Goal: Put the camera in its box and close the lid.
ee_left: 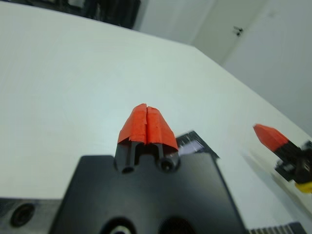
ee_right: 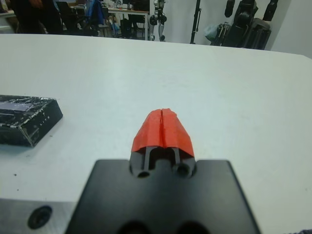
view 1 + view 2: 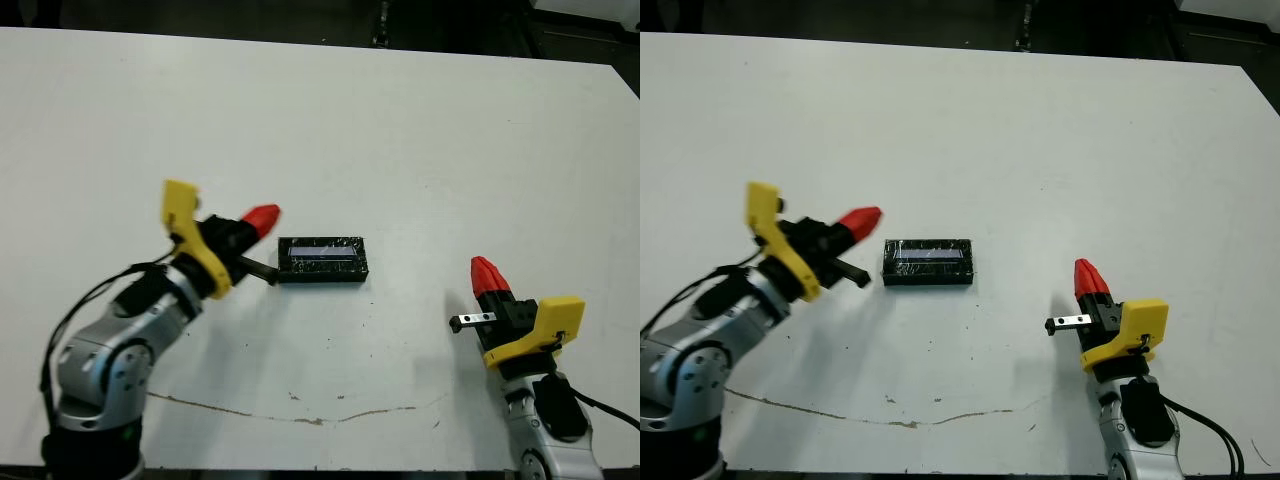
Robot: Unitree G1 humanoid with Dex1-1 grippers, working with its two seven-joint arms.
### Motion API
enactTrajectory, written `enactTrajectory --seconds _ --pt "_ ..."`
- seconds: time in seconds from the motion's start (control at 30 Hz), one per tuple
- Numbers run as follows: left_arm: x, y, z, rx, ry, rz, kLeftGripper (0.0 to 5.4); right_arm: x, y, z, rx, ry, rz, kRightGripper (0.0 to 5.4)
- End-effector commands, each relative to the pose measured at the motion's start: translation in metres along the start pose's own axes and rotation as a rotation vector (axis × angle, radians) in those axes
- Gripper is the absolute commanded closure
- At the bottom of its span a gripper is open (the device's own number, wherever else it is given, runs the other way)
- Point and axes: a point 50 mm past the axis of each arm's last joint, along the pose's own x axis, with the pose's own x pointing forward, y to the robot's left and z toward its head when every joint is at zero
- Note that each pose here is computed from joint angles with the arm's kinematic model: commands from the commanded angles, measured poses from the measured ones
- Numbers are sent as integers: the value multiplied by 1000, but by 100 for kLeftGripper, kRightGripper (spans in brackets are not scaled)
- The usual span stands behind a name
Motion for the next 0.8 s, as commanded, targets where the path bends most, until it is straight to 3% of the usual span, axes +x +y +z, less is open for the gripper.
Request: enactTrajectory --seconds 0.03,0.13,0.37,0.57,0.8 --pt "-6 9 6 99 -78 73 539 2 0 4 7 -31 1 540" --pt "-11 14 6 262 -177 138 539 6 1 10 5 -71 15 540" --pt "-21 18 -11 414 -302 249 539 17 3 27 65 -140 41 540" --pt "-28 19 -32 418 -376 321 539 18 6 32 56 -159 44 540" --pt "-38 15 -53 383 -367 378 539 19 6 33 49 -158 32 540"
